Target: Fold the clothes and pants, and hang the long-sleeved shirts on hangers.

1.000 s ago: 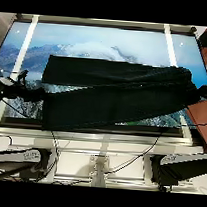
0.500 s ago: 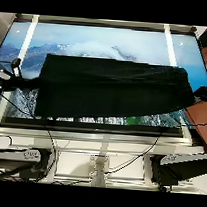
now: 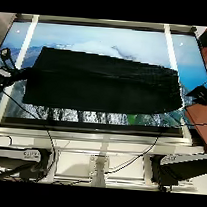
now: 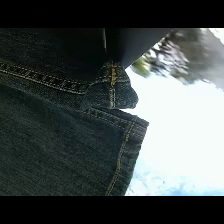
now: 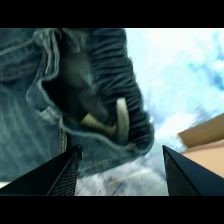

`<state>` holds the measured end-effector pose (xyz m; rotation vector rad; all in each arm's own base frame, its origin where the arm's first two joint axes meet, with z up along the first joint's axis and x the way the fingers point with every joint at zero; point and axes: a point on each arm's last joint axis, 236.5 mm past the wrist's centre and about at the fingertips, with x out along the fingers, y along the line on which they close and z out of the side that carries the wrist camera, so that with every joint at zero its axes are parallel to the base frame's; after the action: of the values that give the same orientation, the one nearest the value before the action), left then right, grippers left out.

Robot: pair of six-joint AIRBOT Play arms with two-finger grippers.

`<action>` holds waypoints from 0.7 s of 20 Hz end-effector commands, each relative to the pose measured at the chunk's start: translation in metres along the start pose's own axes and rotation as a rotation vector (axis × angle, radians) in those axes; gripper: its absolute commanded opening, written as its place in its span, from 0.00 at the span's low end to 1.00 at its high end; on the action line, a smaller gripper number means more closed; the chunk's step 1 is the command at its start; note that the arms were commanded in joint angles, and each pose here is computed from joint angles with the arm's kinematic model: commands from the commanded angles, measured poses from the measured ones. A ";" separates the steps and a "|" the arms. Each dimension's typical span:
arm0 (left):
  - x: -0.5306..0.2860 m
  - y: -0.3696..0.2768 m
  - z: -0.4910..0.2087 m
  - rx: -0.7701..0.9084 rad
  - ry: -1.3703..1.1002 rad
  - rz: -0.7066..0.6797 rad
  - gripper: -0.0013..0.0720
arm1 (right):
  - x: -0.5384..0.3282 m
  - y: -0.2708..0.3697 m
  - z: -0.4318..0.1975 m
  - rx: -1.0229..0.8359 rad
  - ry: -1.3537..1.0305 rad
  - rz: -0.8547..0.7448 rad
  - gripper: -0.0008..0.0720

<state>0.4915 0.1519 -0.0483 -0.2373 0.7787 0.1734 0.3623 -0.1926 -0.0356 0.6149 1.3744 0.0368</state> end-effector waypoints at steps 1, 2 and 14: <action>-0.001 0.002 0.005 0.001 -0.017 0.009 0.44 | 0.010 0.011 -0.030 0.022 0.112 0.061 0.78; -0.003 0.001 0.006 0.002 -0.018 0.005 0.83 | 0.015 0.012 -0.039 0.029 0.144 0.075 0.78; -0.044 -0.021 0.002 0.036 0.059 -0.078 0.97 | 0.061 -0.010 -0.028 0.163 0.032 0.026 0.77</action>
<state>0.4771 0.1392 -0.0145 -0.2254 0.7903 0.1149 0.3340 -0.1603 -0.0904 0.7438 1.4620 0.0285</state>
